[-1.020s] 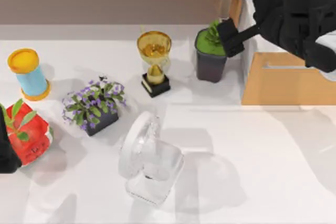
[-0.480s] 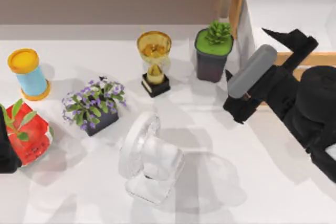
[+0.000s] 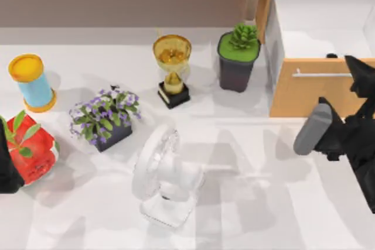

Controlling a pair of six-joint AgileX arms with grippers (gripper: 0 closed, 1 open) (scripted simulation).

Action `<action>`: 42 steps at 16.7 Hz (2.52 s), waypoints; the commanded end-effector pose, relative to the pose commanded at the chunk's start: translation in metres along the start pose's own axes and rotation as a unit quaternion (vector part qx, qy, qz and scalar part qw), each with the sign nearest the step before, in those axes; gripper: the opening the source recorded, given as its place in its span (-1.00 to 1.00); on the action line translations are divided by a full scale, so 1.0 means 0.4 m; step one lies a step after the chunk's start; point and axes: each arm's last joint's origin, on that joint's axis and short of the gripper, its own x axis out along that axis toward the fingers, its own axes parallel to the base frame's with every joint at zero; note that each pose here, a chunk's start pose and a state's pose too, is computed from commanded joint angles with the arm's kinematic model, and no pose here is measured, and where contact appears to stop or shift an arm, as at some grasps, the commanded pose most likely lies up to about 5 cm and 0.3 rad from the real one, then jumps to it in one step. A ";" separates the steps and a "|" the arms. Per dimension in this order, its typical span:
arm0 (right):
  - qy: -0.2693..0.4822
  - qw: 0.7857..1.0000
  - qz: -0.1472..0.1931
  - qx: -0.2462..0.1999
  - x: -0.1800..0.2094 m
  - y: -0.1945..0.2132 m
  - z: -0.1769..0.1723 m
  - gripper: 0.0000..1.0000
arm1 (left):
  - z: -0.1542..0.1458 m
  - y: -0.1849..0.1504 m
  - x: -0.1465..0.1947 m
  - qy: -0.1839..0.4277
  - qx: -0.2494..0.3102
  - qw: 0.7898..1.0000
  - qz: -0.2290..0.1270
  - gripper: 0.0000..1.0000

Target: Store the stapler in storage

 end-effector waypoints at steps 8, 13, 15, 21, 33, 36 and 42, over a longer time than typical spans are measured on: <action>0.064 0.994 -0.018 -0.081 -0.019 0.005 -0.053 1.00 | 0.000 0.000 0.000 0.000 0.000 1.000 0.000 1.00; 0.064 0.995 -0.017 -0.081 -0.008 0.006 -0.053 1.00 | 0.000 0.000 0.000 0.000 0.000 1.000 0.000 1.00; 0.064 0.994 -0.018 -0.081 0.016 0.004 -0.056 1.00 | 0.000 0.000 0.000 0.000 0.000 1.000 0.000 1.00; 0.064 0.994 -0.018 -0.081 0.043 0.002 -0.061 1.00 | 0.000 0.000 0.000 0.000 0.000 1.000 0.000 1.00; 0.064 0.994 -0.018 -0.081 0.043 0.002 -0.061 -0.81 | 0.000 0.000 0.000 0.000 0.000 1.000 0.000 1.00; 0.064 0.994 -0.018 -0.081 0.043 0.002 -0.061 -1.00 | 0.000 0.000 0.000 0.000 0.000 1.000 0.000 1.00; 0.064 0.994 -0.018 -0.081 0.043 0.002 -0.061 -1.00 | 0.000 0.000 0.000 0.000 0.000 1.000 0.000 1.00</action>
